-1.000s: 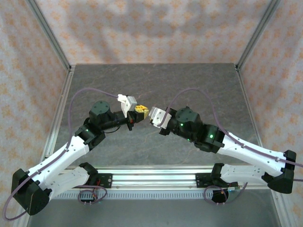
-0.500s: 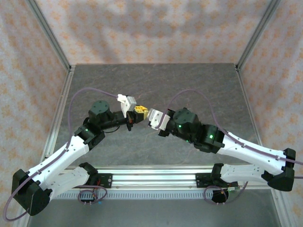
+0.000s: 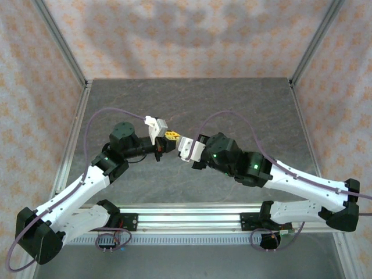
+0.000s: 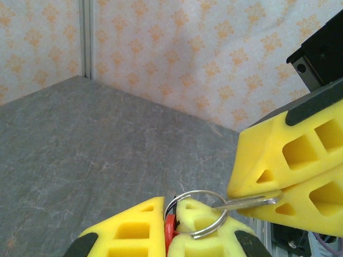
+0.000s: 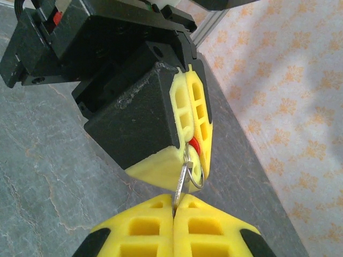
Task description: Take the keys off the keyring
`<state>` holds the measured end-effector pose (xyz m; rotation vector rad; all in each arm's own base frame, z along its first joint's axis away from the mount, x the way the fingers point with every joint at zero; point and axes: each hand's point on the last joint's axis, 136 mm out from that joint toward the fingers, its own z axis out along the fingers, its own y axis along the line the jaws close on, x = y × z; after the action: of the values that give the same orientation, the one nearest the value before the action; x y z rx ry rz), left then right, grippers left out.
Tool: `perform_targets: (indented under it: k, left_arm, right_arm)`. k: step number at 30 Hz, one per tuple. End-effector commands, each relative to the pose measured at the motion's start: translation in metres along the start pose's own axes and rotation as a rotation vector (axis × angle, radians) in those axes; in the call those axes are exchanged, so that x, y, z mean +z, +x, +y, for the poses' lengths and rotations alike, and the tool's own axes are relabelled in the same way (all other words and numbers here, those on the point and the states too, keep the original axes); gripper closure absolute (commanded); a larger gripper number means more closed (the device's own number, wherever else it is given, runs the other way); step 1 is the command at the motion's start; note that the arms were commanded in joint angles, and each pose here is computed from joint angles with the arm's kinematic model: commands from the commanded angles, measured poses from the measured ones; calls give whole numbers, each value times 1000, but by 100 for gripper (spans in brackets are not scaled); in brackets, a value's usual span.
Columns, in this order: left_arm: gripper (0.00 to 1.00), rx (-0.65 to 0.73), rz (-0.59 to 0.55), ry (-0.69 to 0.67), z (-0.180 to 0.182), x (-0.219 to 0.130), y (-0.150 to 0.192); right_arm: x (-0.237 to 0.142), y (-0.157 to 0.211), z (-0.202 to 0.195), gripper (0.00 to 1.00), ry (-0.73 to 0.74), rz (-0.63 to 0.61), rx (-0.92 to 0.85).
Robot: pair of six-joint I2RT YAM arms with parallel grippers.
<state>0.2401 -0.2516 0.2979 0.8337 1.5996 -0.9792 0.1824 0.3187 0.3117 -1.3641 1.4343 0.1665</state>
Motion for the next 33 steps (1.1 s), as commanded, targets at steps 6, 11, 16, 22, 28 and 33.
perform_targets:
  k: [6, 11, 16, 22, 28, 33]
  left_arm:
    - [100, 107, -142, -108, 17, -9, -54]
    - [100, 121, -135, -98, 14, -8, -52]
    - [100, 133, -123, -95, 11, -7, -49]
    - [100, 153, -110, -90, 7, -6, -47]
    - [100, 173, -93, -93, 4, -5, -43]
    - [100, 186, -86, -93, 3, -6, -40]
  right_arm:
    - [-7, -17, 91, 100, -394, -93, -101]
    - [-5, -22, 90, 100, -393, -107, -87]
    - [-3, -28, 90, 100, -395, -132, -67]
    - [4, -32, 82, 100, -383, -152, -13]
    - [6, -37, 74, 100, -390, -186, 48]
    - [8, -38, 69, 100, -396, -200, 88]
